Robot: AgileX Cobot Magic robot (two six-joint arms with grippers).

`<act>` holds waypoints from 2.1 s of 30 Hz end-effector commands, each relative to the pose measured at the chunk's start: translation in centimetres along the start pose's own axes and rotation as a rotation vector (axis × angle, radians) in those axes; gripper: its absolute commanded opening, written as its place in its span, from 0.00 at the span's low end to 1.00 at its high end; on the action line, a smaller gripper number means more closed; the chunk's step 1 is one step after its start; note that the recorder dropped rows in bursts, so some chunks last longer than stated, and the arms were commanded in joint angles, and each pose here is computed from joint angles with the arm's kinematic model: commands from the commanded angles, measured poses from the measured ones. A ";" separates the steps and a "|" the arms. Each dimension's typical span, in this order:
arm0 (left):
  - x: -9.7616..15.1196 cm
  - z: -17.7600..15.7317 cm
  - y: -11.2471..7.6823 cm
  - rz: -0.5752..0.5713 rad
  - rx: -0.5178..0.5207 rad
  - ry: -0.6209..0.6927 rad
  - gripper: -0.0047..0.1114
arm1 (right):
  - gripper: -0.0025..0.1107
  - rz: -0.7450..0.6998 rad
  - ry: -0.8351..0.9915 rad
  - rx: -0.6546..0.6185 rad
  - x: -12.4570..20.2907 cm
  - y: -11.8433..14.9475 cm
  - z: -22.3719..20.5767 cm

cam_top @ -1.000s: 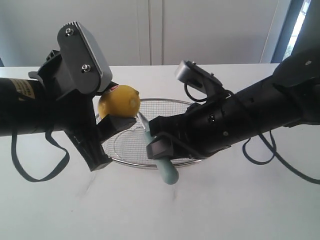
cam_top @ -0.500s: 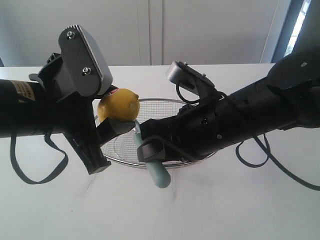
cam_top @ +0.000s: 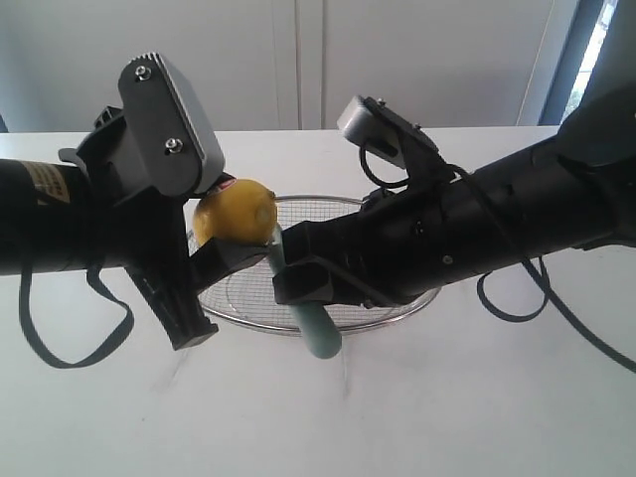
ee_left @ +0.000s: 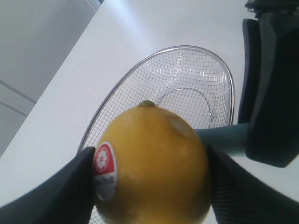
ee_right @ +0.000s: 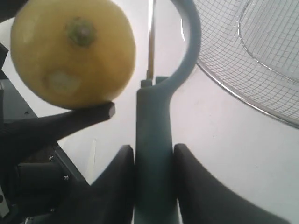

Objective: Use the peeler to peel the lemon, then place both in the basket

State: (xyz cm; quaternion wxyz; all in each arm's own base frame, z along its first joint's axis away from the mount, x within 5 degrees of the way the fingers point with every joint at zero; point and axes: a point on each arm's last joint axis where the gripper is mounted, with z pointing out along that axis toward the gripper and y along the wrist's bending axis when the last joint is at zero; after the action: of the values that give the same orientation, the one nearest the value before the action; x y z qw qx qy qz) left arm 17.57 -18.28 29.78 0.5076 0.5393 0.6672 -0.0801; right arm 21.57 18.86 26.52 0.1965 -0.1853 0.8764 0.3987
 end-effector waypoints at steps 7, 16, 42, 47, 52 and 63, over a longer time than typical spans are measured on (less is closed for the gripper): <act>0.0 -0.4 0.1 0.005 -0.006 -0.009 0.04 | 0.02 -0.014 -0.059 0.023 -0.5 -0.2 -1.4; 0.0 -0.4 0.1 0.005 -0.006 -0.009 0.04 | 0.02 -0.063 -0.181 0.100 -0.4 0.8 -6.9; -0.1 -0.4 0.2 0.005 -0.015 -0.018 0.04 | 0.02 0.082 -0.006 0.288 -0.7 -5.2 -2.9; -0.1 -0.4 0.2 0.005 -0.015 -0.018 0.04 | 0.02 0.052 0.004 0.198 -0.5 -3.8 -1.5; -0.2 -0.4 0.2 0.005 -0.017 -0.019 0.04 | 0.02 0.045 0.047 0.165 0.1 -2.9 0.5; -0.2 -0.4 0.2 0.003 -0.018 -0.021 0.04 | 0.02 0.040 0.051 0.056 0.6 -0.8 2.4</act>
State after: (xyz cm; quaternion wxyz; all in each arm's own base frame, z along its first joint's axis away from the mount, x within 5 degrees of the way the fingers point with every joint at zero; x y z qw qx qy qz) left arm 17.55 -18.27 29.75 0.5064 0.5451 0.6638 -0.0765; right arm 21.98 19.96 24.09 0.1688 -0.1711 0.9012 0.3607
